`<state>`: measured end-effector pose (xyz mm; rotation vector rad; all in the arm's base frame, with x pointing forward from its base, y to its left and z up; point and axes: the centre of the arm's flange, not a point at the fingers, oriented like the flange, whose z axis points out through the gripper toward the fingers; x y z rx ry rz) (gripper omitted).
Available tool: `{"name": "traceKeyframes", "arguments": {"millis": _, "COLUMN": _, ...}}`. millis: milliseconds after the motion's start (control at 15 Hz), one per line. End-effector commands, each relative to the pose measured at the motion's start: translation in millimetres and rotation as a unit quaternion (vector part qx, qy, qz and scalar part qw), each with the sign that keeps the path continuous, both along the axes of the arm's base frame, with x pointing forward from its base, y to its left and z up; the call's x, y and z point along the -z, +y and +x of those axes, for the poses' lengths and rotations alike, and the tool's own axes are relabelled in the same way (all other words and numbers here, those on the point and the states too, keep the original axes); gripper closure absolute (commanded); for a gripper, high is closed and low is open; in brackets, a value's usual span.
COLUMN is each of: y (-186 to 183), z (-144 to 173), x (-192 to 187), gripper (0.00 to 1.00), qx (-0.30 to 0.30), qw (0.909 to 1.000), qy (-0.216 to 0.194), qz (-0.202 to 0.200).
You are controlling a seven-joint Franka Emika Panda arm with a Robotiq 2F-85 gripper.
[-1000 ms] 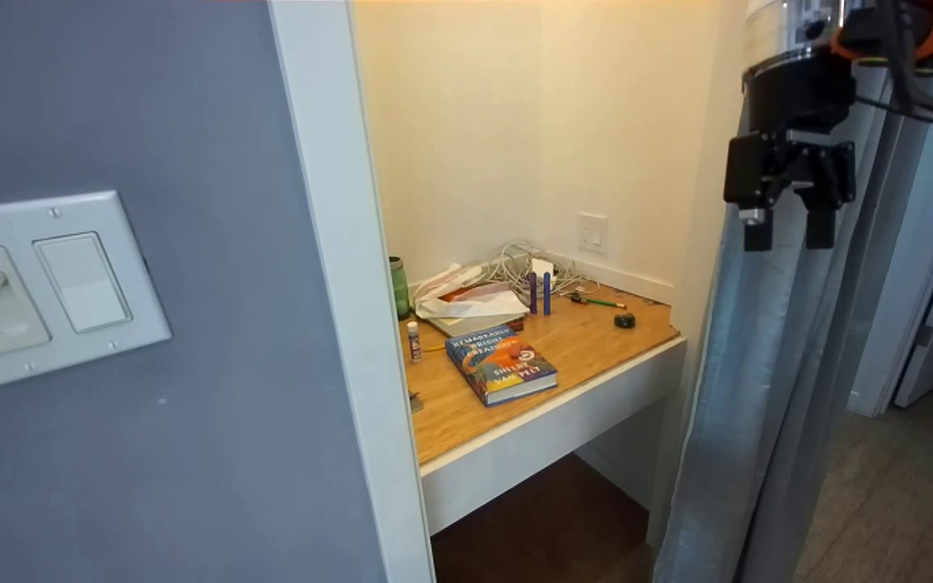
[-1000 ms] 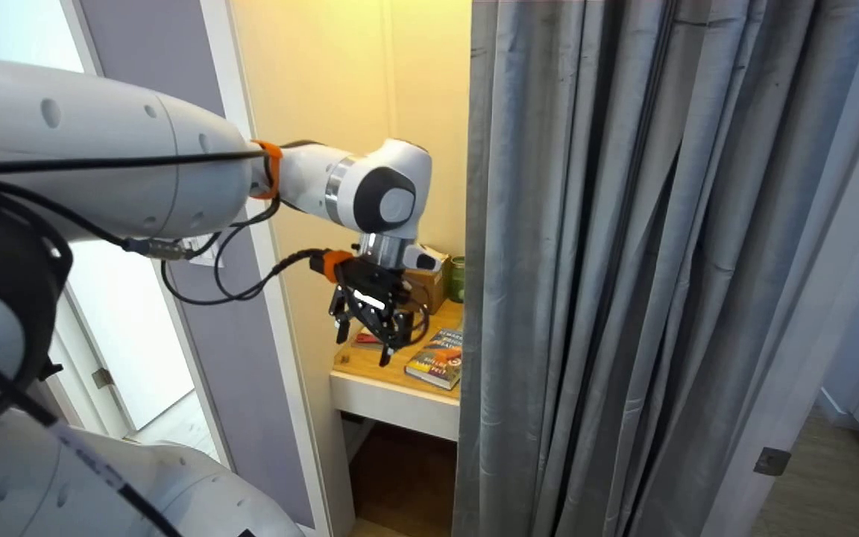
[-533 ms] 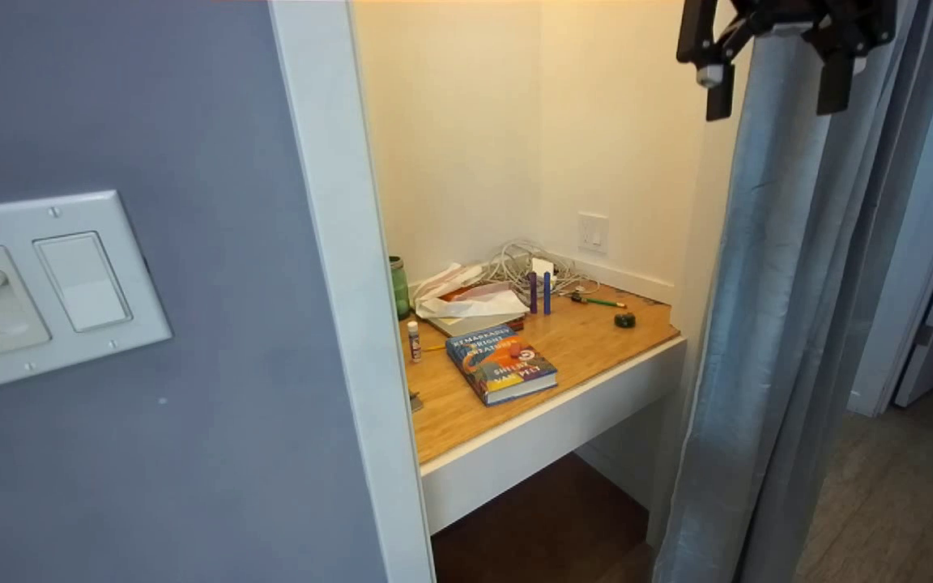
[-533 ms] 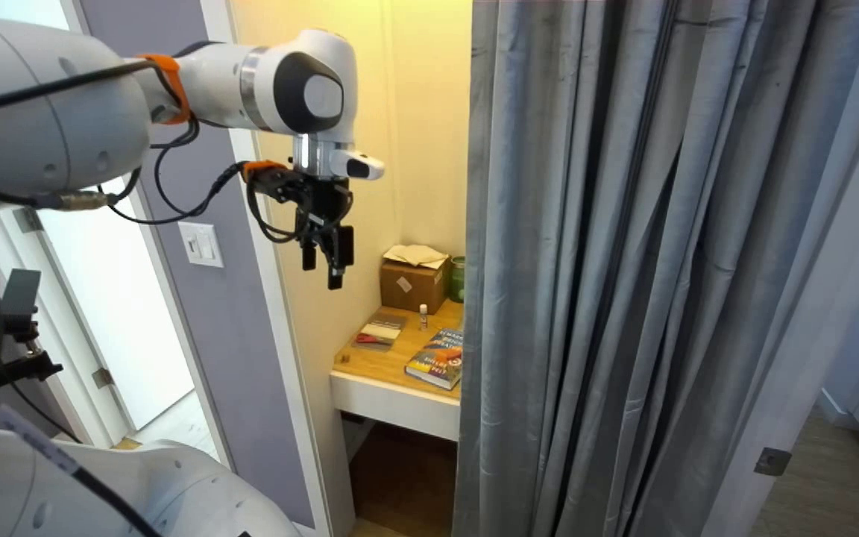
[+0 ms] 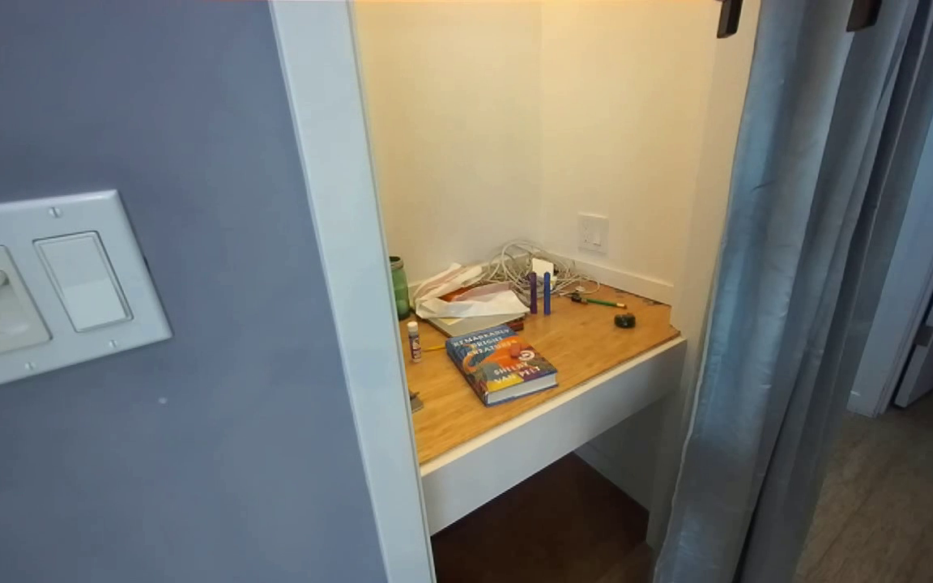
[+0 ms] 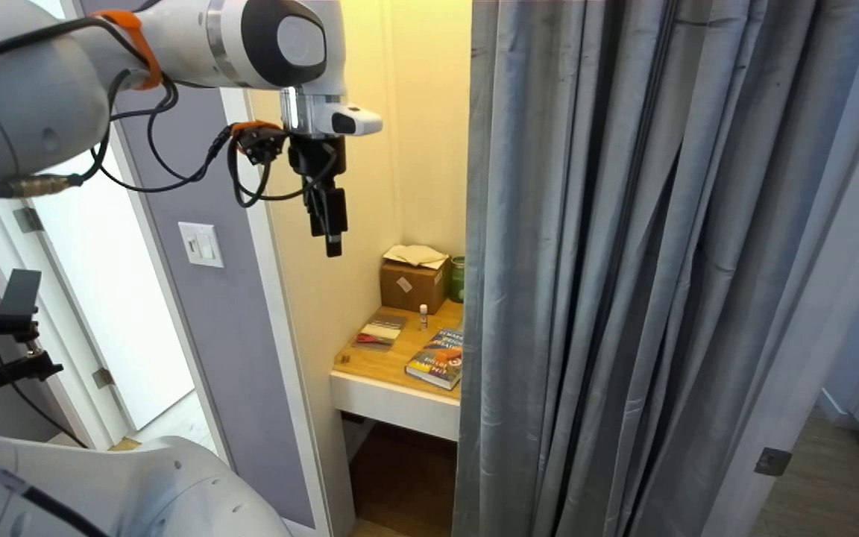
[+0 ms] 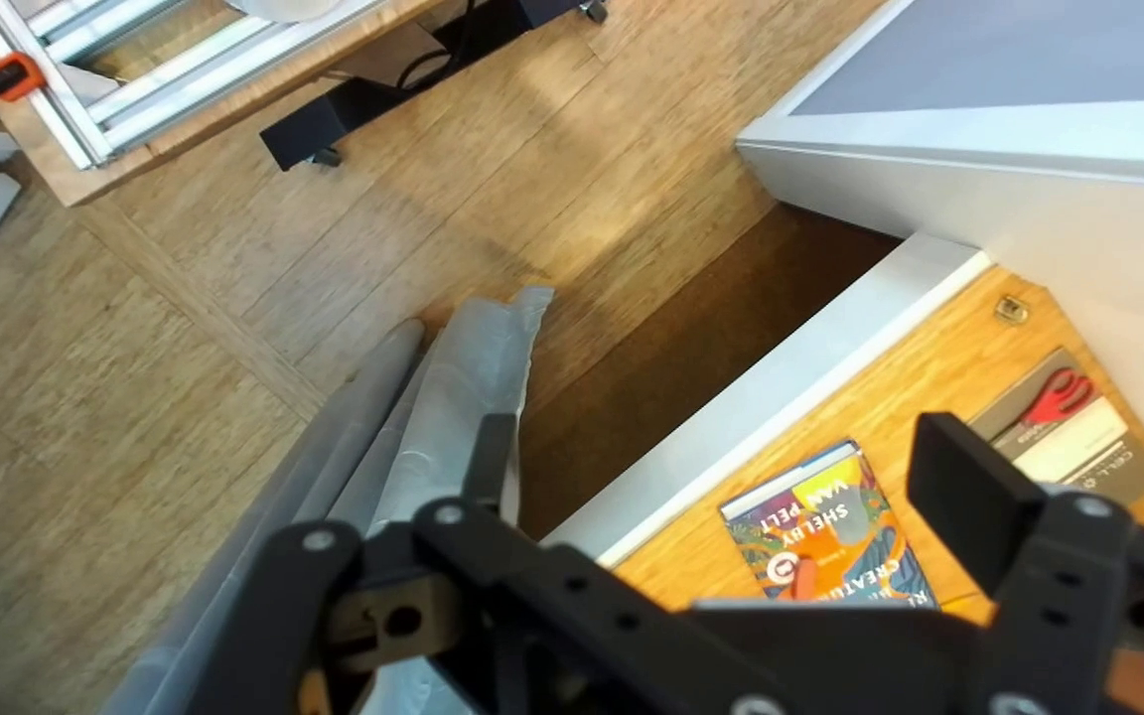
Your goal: Pull the closet curtain to the left
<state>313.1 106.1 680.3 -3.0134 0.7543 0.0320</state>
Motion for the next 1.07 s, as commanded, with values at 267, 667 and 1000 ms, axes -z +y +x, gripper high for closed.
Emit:
{"name": "traceKeyframes", "arguments": {"millis": 267, "y": 3, "z": 15, "x": -25, "gripper": 0.00, "qx": 0.091, "qw": 0.9942, "qy": -0.052, "qz": -0.024}}
{"name": "traceKeyframes", "arguments": {"millis": 667, "y": 13, "z": 31, "x": -48, "gripper": 0.00, "qx": 0.203, "qw": 0.9658, "qy": -0.129, "qz": -0.096}}
{"name": "traceKeyframes", "arguments": {"millis": 1000, "y": 12, "z": 49, "x": -59, "gripper": 0.00, "qx": 0.287, "qw": 0.9244, "qy": -0.183, "qz": -0.172}}
